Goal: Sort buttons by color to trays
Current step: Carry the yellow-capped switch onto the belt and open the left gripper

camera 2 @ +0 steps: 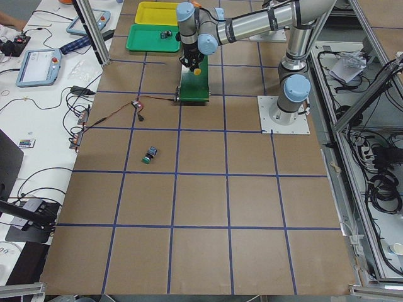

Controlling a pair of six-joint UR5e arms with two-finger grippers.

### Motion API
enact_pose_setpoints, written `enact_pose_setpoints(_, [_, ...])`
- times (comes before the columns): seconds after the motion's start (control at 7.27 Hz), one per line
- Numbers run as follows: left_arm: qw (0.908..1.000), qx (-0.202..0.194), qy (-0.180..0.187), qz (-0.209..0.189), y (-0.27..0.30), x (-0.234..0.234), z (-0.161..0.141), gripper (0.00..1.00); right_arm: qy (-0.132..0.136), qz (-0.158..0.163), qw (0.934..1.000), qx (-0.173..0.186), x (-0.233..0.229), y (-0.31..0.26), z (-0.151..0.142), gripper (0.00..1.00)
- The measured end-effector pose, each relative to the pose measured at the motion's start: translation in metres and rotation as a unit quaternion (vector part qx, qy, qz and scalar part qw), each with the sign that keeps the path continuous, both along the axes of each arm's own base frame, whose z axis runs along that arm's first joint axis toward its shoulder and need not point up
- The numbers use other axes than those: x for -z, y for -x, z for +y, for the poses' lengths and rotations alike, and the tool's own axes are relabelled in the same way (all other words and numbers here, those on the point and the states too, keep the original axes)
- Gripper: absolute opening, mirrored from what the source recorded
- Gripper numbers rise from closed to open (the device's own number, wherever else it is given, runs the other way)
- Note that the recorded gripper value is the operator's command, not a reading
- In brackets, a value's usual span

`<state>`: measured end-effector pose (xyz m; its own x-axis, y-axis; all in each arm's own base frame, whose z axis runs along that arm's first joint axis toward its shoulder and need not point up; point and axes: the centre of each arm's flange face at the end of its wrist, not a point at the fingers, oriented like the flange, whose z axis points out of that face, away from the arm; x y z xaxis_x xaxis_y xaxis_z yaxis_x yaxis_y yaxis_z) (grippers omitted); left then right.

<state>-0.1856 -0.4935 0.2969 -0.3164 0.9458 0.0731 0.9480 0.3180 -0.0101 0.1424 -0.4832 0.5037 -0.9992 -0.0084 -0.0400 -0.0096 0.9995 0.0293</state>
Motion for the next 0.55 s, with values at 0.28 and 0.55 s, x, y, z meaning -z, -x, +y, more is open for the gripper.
enact_pose_setpoints(0.28, [0.9969, 0.067, 0.041, 0.007, 0.006, 0.023, 0.006, 0.00, 0.000, 0.000, 1.0000, 0.000, 0.000, 0.000, 0.000, 1.00])
enact_pose_setpoints(0.55, [0.9946, 0.092, 0.048, 0.007, 0.007, 0.030, 0.011, 0.32, 0.002, 0.000, 1.0000, 0.000, -0.001, 0.001, -0.001, 1.00])
